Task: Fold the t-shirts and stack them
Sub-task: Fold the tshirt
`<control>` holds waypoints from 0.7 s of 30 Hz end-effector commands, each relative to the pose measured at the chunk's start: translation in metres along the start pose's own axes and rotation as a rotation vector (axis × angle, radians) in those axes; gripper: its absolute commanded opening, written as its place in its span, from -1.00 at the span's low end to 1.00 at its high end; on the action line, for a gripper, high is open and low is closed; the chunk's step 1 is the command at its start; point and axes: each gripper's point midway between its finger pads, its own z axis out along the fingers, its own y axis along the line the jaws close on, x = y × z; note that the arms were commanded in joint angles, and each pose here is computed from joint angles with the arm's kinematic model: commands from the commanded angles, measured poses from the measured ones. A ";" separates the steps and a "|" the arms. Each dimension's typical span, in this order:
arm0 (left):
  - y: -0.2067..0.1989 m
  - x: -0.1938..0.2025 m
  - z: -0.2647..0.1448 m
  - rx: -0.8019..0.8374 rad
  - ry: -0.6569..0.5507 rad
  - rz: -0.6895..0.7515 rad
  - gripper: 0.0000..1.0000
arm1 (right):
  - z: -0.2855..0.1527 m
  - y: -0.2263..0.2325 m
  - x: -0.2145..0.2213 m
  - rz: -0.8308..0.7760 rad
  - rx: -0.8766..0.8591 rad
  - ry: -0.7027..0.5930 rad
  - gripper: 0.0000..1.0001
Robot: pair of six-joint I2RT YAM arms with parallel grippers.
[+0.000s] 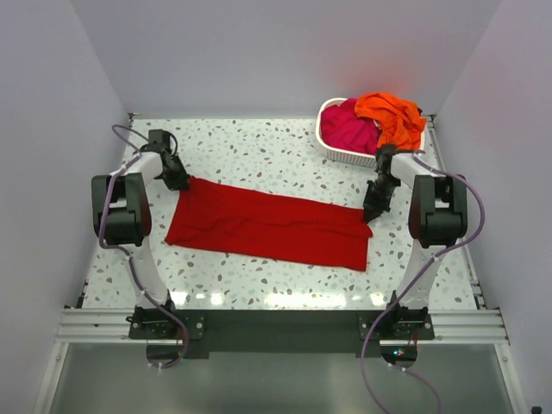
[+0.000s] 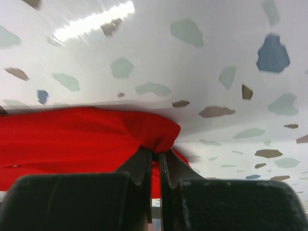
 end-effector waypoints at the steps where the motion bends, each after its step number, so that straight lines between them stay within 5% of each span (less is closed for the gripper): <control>1: -0.019 -0.042 0.003 0.065 -0.085 0.023 -1.00 | 0.001 0.012 -0.035 0.006 -0.013 -0.084 -1.00; 7: -0.040 -0.073 0.019 0.116 -0.098 0.048 -0.99 | -0.005 0.016 -0.055 0.019 -0.012 -0.102 -1.00; 9: -0.051 -0.086 0.013 0.144 -0.110 0.052 -0.56 | -0.008 0.022 -0.058 0.011 -0.040 -0.102 -1.00; 10: -0.060 -0.097 0.007 0.158 -0.135 0.063 -0.24 | -0.010 0.025 -0.060 0.006 -0.051 -0.109 -0.90; 11: -0.064 -0.099 0.002 0.158 -0.140 0.074 -0.09 | -0.013 0.027 -0.061 0.000 -0.061 -0.114 -0.51; 14: -0.082 -0.110 -0.023 0.158 -0.202 0.119 0.30 | -0.022 0.032 -0.063 -0.020 -0.097 -0.131 0.05; 21: -0.132 -0.070 -0.090 0.064 -0.379 0.383 0.34 | -0.037 0.028 -0.054 -0.049 -0.101 -0.157 0.44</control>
